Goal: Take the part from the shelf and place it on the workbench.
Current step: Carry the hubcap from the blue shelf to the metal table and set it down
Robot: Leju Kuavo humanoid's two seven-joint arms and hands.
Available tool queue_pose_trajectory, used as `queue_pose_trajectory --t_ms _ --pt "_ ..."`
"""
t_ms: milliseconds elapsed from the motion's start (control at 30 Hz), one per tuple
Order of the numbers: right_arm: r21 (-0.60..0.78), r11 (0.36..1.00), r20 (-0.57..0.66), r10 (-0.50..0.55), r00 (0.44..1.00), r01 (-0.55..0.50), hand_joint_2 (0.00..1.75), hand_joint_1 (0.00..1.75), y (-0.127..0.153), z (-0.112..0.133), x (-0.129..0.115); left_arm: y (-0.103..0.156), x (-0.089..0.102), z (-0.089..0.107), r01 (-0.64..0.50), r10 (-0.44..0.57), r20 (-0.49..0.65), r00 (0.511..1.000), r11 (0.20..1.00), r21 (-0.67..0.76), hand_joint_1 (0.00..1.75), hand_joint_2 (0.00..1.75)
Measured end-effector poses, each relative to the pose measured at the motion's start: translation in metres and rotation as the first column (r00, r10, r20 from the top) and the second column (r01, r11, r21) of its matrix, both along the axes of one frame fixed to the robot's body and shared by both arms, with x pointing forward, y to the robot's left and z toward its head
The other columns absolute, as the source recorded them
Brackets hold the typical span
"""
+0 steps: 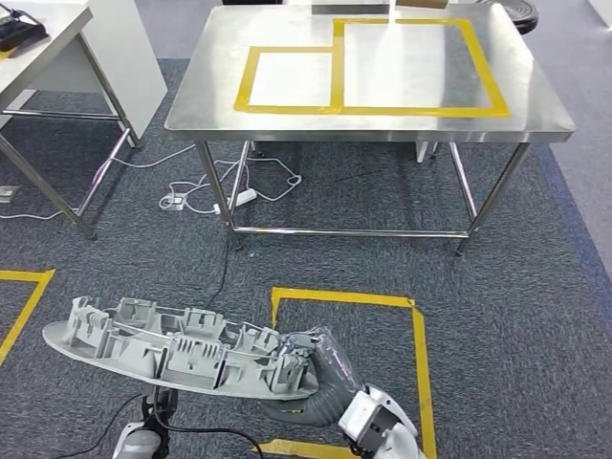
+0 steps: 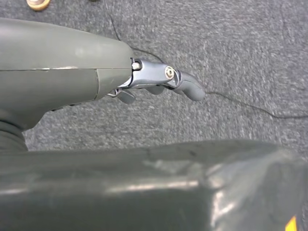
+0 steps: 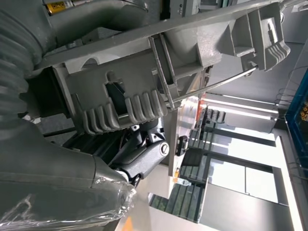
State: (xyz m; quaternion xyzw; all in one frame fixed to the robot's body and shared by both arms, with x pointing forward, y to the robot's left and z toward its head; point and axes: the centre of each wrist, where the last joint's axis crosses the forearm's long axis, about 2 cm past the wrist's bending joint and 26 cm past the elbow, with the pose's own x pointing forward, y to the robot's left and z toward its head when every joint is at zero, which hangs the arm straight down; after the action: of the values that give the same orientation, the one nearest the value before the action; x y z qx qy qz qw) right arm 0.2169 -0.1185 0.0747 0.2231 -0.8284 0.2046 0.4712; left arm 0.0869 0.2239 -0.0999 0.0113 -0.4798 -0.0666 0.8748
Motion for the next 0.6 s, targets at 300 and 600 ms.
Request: queue_pose_trajectory --t_ms 300,600 --pt "0.001 1.0 -0.002 -0.003 1.0 0.003 1.75 1.75 -0.0002 -0.0006 -0.0009 0.0009 0.0003 -0.0001 -0.001 0.001 0.001 1.0 1.0 0.003 0.0 0.0" --pt "0.002 1.0 -0.002 -0.005 1.0 0.005 1.75 1.75 0.0 -0.0003 -0.0006 -0.0004 0.0007 0.0002 -0.004 0.004 -0.002 1.0 1.0 0.001 0.0 0.0"
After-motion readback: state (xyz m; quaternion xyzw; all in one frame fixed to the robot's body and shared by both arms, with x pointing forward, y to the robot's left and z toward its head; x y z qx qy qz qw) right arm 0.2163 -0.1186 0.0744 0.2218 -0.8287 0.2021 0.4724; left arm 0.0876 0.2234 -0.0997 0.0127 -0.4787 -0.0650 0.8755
